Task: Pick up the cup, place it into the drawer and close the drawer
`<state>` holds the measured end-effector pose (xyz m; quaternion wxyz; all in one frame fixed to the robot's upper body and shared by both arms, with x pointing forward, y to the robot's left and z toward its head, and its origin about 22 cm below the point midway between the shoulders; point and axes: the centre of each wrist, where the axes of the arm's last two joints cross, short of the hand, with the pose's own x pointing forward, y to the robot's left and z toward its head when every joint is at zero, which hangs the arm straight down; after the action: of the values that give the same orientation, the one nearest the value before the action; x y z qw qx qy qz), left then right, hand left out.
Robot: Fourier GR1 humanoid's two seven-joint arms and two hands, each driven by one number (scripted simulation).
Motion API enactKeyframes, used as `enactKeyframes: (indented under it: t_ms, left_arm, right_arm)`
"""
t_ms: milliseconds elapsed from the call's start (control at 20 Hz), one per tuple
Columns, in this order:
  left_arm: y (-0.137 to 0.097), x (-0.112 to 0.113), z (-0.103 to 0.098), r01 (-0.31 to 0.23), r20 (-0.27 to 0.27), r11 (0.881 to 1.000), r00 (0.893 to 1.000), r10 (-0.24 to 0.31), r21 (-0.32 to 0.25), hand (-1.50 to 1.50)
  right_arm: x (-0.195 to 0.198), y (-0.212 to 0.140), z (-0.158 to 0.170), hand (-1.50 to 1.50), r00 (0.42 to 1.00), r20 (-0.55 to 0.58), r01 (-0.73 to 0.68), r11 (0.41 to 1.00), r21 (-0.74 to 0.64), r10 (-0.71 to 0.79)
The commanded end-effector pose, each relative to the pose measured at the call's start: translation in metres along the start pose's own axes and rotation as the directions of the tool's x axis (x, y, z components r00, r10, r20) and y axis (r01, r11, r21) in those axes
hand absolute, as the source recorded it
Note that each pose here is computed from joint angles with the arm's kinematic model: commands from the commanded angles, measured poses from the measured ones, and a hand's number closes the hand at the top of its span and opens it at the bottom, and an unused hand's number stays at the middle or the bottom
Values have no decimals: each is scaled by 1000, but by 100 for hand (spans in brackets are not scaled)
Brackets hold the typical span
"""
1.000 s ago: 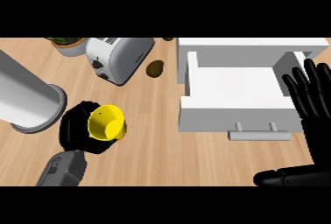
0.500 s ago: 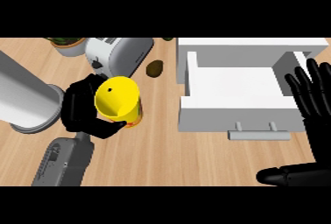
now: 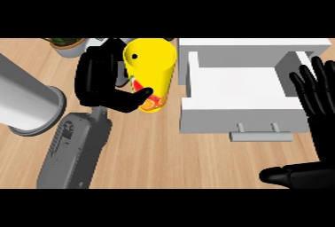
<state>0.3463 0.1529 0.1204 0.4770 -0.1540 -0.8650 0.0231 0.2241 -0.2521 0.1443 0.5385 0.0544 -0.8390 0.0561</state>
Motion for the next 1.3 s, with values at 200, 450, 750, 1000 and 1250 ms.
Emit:
enactKeyframes:
  t_ms: [200, 450, 750, 1000, 1250]
  left_arm:
    - [-34, 5, -52, 78, -10, 997, 997, -78, -27, 150]
    - [-68, 2, -68, 84, -63, 994, 994, -88, -66, 150]
    - [-84, -13, -85, 132, -104, 989, 985, -139, -69, 150]
    - [-94, -38, -84, 163, -128, 986, 978, -167, -42, 150]
    - [-108, -34, -106, 186, -135, 981, 972, -191, -51, 150]
  right_arm:
    - [10, 4, 15, -150, 1000, -7, 2, 1000, 9, -2]
    - [-4, 1, 4, -150, 1000, -4, 18, 1000, -2, -18]
    - [-6, 10, -2, -150, 1000, 1, -6, 1000, 1, 6]
    - [-7, 0, 14, -150, 1000, 1, -1, 1000, 15, 1]
    - [-1, -10, 13, -150, 1000, -15, 14, 1000, 20, -14]
